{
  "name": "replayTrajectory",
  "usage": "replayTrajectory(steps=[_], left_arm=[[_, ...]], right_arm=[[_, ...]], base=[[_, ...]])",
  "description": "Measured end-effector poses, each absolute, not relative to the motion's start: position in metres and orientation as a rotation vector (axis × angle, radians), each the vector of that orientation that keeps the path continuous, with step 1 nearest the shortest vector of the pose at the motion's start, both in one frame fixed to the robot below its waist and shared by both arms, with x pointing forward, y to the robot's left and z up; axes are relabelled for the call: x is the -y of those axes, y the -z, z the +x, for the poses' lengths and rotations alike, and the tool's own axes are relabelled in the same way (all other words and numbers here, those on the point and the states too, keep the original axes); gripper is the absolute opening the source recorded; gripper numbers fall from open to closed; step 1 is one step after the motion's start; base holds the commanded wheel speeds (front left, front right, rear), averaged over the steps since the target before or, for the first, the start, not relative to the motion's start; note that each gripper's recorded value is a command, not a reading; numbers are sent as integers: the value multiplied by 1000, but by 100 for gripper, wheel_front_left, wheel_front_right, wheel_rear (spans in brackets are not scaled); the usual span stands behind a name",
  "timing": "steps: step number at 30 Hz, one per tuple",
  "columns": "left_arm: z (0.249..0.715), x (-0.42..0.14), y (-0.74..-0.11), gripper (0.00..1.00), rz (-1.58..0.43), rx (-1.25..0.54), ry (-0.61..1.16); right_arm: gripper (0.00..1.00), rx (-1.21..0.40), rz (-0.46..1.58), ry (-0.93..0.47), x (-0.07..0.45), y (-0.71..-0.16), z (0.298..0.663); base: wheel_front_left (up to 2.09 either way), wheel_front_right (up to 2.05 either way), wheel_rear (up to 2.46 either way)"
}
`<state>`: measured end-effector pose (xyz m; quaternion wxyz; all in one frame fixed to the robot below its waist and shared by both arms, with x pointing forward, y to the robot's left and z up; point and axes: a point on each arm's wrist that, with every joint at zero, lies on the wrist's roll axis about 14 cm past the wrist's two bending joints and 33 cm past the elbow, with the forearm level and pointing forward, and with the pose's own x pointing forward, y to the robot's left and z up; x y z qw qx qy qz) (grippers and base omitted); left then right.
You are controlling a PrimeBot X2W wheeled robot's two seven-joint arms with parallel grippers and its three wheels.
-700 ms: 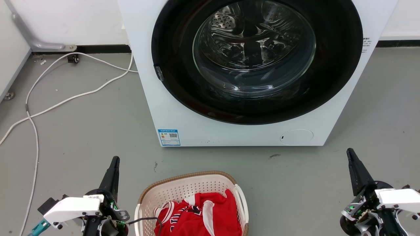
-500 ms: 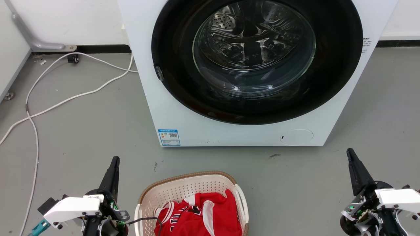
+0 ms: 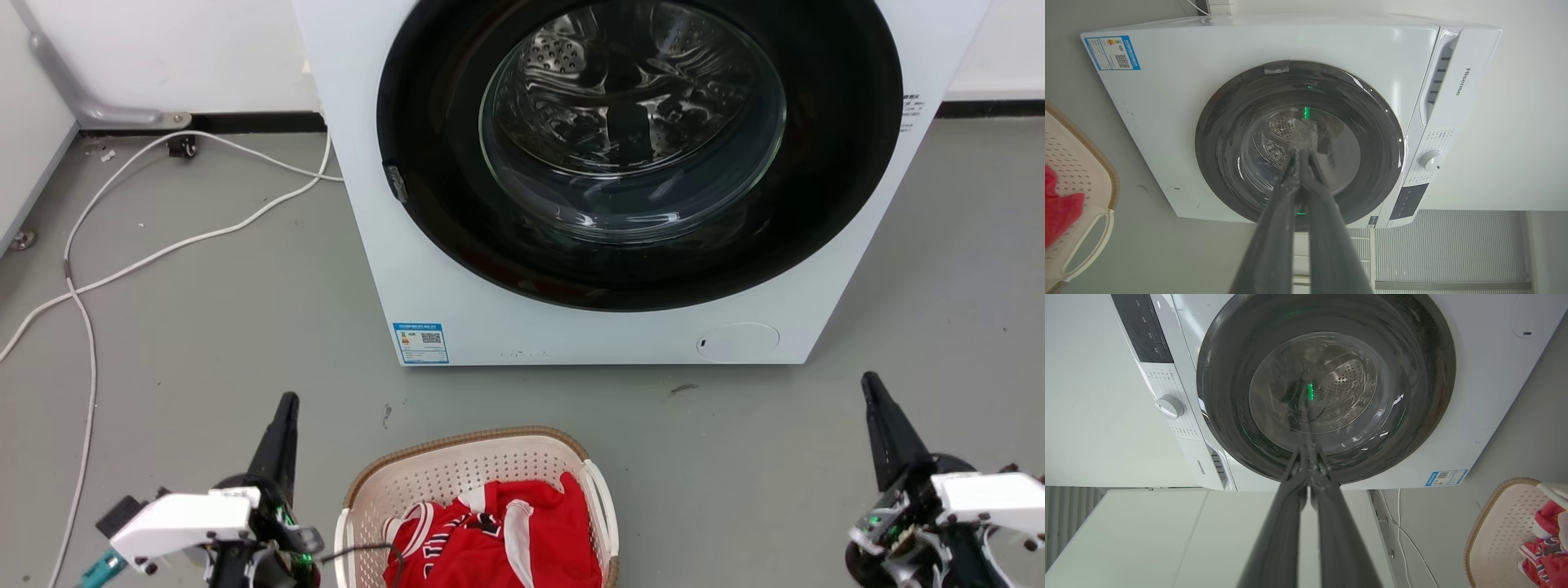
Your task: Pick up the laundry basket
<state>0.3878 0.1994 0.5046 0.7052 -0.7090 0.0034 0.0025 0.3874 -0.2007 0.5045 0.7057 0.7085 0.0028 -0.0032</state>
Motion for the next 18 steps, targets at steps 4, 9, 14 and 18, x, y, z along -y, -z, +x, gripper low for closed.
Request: replayTrajectory(steps=[4,9,14,18], left_arm=[[380,-199,-487,100,-1582,-45,-48],[379,-202,-487,100,-1550,-31,-64],[381,-209,-499,100,-1406,16,-66],[382,-211,-505,100,-1315,32,-66]], right_arm=[[100,-45,1579,50,201,-487,380],[100,-40,1543,70,202,-484,378],[100,-9,1378,48,202,-497,381],[100,3,1272,30,199,-504,383]], base=[[0,0,0],[0,0,0],[0,0,0],[0,0,0]])
